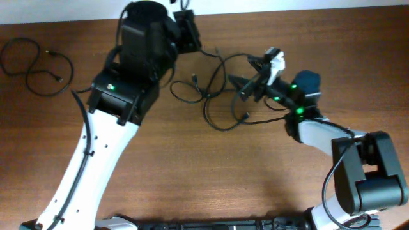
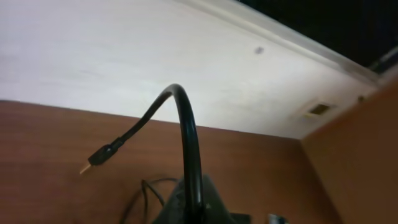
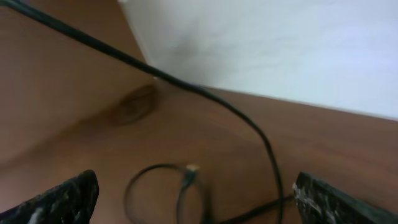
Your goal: Untangle cables
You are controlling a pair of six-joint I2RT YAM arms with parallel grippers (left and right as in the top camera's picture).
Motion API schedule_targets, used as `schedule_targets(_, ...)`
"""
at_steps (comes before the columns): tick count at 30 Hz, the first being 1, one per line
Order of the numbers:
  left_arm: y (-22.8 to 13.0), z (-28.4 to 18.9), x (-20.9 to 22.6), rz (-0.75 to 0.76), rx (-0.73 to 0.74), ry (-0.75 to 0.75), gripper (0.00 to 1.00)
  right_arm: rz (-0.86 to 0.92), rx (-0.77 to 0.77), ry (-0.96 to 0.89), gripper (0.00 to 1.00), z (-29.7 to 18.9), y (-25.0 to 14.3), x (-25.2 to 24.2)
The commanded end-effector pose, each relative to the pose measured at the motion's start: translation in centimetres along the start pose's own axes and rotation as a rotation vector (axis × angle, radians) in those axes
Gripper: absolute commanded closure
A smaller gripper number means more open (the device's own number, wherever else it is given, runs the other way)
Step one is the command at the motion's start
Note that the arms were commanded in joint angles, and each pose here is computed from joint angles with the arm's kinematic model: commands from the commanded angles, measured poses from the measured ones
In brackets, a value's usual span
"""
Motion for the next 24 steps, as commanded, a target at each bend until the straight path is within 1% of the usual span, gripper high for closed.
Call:
schedule_targets(1,0.9,-1.4,-1.2,0.031,-0.013,-0.105,1.0,0.136,0.169,0.251,0.01,-2.8,-1.1,1.9)
schedule_targets(2,0.8,-1.4,-1.9,0.067,-0.006,-0.149,1.0,0.136,0.175,0.262,0.01,-3.2,-1.0,1.8)
schedule_targets(4,0.2,-1.9,-4.0,0.173,0.011,-0.304,1.0,0.108,0.163,0.257,0.01,-3.4,-0.8,1.6)
schedule_targets(6,-0.7,-3.0,-6.5,0.306,0.021,-0.506,1.0,-0.02,0.139,0.278,0.01,-3.3,-0.5,2.0)
schedule_targets(8,-1.6,-4.1,-7.9,0.37,0.036,-0.64,1.0,-0.156,0.104,0.296,0.01,-3.3,0.1,2.4)
schedule_targets(11,-2.7,-4.4,-8.1,0.39,0.08,-0.68,1.0,-0.258,0.014,0.249,0.01,-3.1,1.8,2.3)
schedule_targets(14,-3.2,-4.9,-8.5,0.379,0.101,-0.731,1.0,-0.282,-0.043,0.198,0.01,-2.8,2.8,2.0)
schedule_targets(19,-2.6,-5.8,-9.7,0.388,0.062,-0.828,1.0,-0.259,0.033,0.287,0.01,-1.3,0.6,4.0)
schedule_targets(22,-2.5,-6.5,-10.3,0.389,0.05,-0.888,0.99,-0.319,0.06,0.326,0.01,-0.2,-0.7,5.2)
schedule_targets(24,-2.5,-6.6,-10.3,0.389,0.051,-0.896,0.99,-0.321,0.073,0.335,0.01,0.1,-1.2,5.4)
Point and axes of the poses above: each gripper's point midway between its finger pads, its own z axis out along the fingers, its own x axis along the line the jaws close on, y = z × x, the point moved 3 cm from there along -z, back along the fingers, and after that the axes turned 15 degrees about z, right-handed, at the moved point
